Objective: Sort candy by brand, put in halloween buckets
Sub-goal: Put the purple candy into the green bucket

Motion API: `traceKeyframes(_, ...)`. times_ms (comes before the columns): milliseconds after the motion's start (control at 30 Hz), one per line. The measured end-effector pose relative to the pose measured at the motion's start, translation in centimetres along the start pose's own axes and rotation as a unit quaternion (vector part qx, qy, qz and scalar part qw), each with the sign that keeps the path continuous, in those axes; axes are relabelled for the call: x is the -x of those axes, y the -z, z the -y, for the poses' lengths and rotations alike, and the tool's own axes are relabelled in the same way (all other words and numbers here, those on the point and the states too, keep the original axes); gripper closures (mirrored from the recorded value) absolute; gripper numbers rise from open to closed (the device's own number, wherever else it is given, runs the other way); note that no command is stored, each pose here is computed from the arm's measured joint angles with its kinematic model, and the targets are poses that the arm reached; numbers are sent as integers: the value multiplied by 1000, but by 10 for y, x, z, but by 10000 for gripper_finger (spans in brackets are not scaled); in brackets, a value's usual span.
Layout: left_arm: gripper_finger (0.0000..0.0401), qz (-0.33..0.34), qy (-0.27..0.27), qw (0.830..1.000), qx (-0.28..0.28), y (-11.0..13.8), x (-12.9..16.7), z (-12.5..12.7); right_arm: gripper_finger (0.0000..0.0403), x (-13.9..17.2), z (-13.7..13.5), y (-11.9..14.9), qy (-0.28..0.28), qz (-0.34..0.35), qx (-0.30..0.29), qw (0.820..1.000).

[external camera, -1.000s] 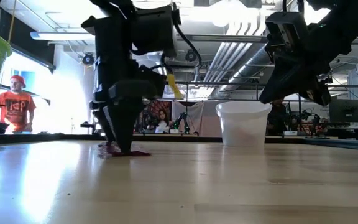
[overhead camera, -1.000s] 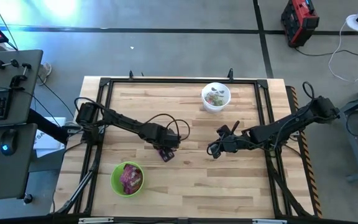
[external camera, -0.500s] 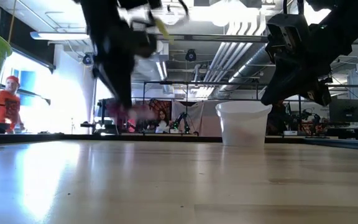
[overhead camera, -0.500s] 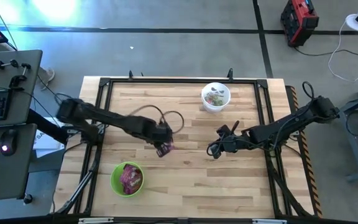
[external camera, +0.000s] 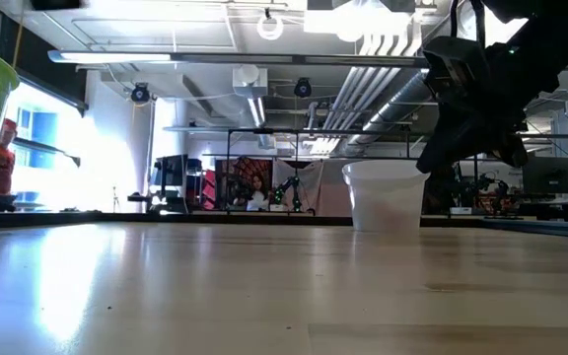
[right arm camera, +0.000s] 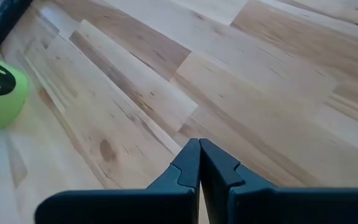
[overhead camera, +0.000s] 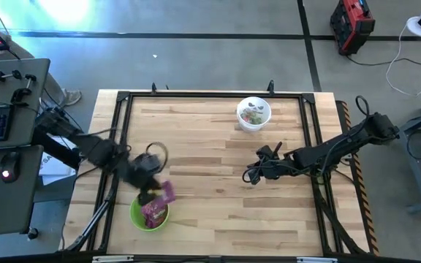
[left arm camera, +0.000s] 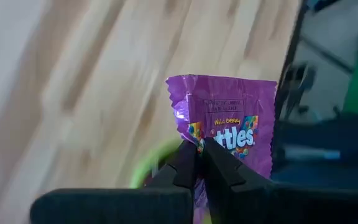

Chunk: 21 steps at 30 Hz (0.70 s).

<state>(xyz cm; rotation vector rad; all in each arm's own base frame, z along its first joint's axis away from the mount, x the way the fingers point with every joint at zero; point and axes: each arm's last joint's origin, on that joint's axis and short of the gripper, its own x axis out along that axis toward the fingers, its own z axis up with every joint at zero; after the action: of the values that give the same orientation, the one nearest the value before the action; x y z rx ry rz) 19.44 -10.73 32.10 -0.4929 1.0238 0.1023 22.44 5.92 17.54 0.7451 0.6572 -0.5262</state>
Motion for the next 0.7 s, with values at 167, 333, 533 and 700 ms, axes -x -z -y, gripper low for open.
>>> traceKeyframes(167,401,-72,-19,996,40,47,7,18,403,0,1,1,5,-2,3,1000)
traceKeyframes(333,397,-105,-37,992,62,74,-4,37,403,0,2,1,10,-2,4,1000)
traceKeyframes(533,353,-139,-80,982,102,86,-29,48,403,0,2,1,10,-3,5,1000)
traceKeyframes(700,288,-135,-72,983,104,81,-36,51,403,0,2,1,9,-5,2,1000)
